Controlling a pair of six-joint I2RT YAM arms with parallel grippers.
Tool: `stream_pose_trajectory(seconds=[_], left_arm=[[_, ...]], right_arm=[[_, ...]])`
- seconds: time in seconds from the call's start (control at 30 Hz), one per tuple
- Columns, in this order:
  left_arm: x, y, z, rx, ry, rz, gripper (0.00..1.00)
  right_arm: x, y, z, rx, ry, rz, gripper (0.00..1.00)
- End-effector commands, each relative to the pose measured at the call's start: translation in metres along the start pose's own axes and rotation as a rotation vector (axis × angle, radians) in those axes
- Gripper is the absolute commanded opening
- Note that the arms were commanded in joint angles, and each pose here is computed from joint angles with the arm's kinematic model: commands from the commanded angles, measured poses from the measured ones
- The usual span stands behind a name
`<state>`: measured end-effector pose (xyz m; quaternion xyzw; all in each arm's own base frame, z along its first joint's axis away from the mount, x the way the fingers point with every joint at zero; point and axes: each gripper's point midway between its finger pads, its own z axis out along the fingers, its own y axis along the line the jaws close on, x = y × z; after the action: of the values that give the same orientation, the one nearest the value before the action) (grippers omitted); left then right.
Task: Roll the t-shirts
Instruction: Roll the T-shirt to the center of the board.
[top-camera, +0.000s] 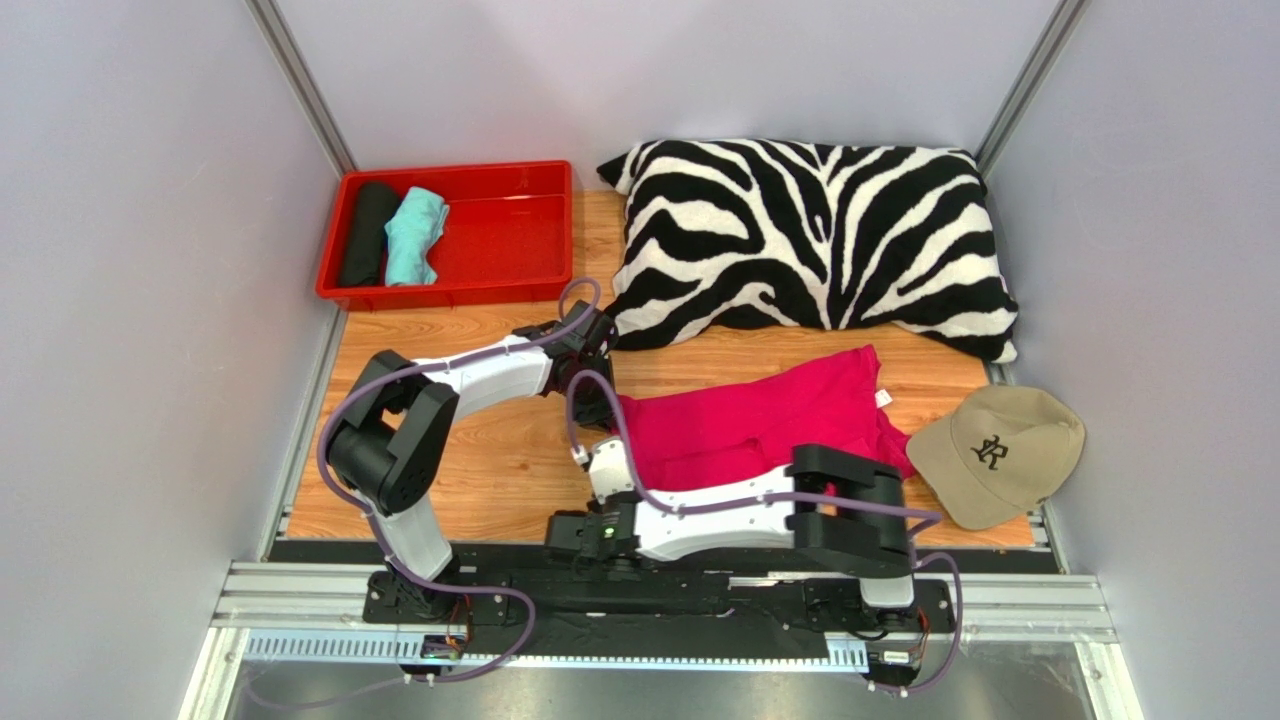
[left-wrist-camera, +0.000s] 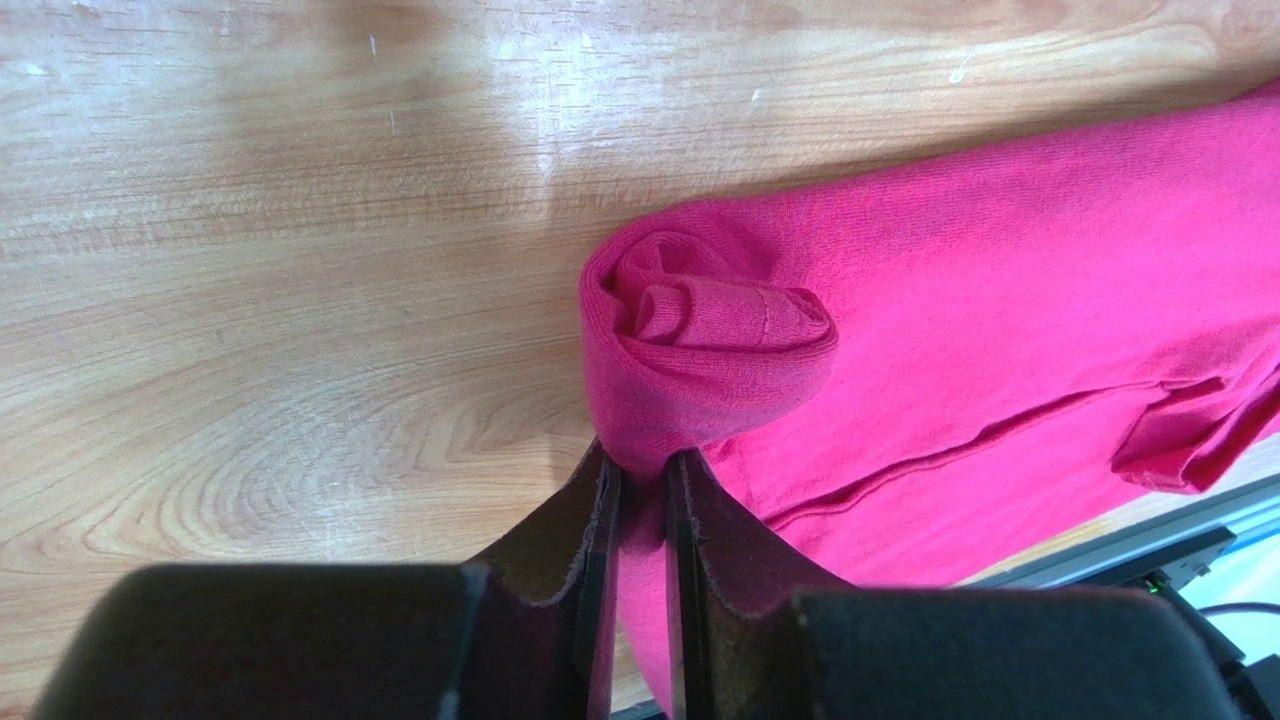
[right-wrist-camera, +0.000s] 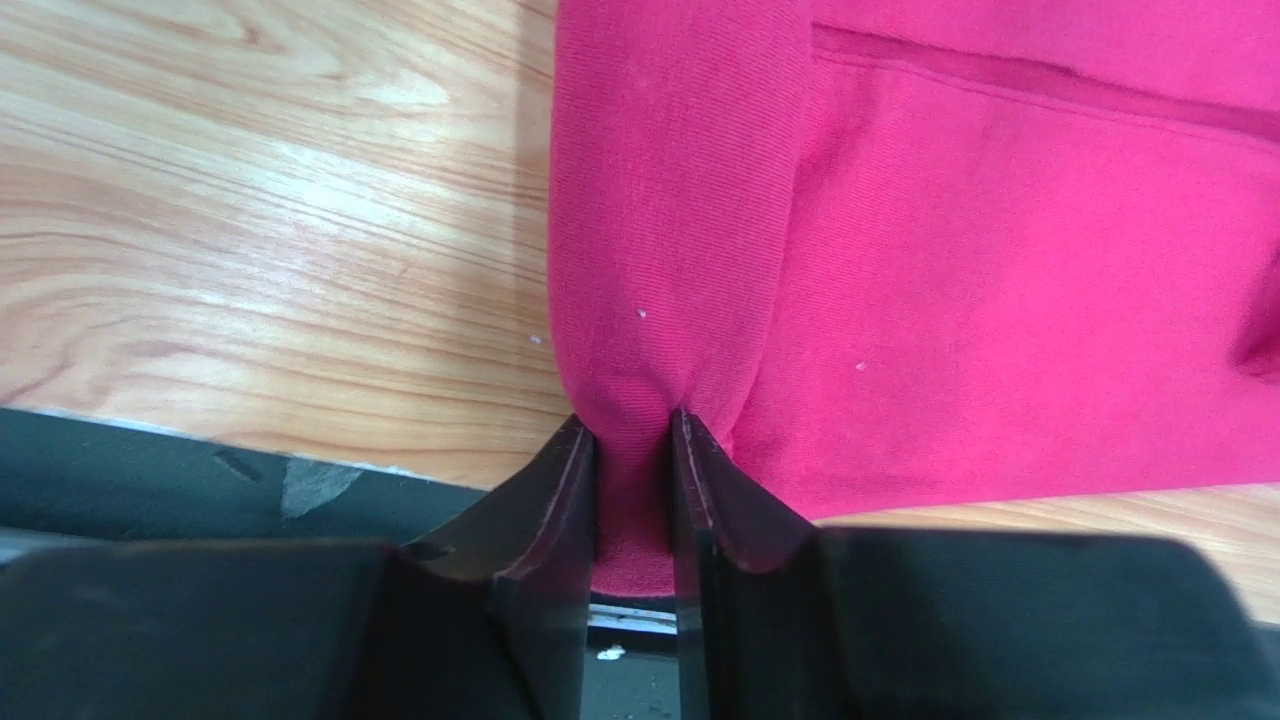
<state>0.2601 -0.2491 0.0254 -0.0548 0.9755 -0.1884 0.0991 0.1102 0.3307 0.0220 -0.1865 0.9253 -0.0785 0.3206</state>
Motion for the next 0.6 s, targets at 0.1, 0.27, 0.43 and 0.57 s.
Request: stream_pose_trajectory(seconds=[0.1, 0.27, 0.43, 0.57], left_arm=[[-0.003, -0.008, -0.019, 0.018, -0.007, 0.091, 0.44], [-0.009, -0.027, -0.044, 0.120, -0.039, 0.139, 0.55], [0.002, -0.030, -0.058, 0.219, -0.036, 0.116, 0.55], [0.007, -0.040, -0.060, 0.316, -0.049, 0.115, 0.54]], right_arm=[[-0.011, 0.016, -0.014, -0.343, -0.020, 0.251, 0.23], [-0.029, 0.012, -0.029, -0.611, -0.038, 0.491, 0.23], [-0.015, -0.009, -0.023, -0.753, -0.005, 0.660, 0.25], [-0.024, -0.019, -0.025, -0.857, -0.016, 0.799, 0.27]])
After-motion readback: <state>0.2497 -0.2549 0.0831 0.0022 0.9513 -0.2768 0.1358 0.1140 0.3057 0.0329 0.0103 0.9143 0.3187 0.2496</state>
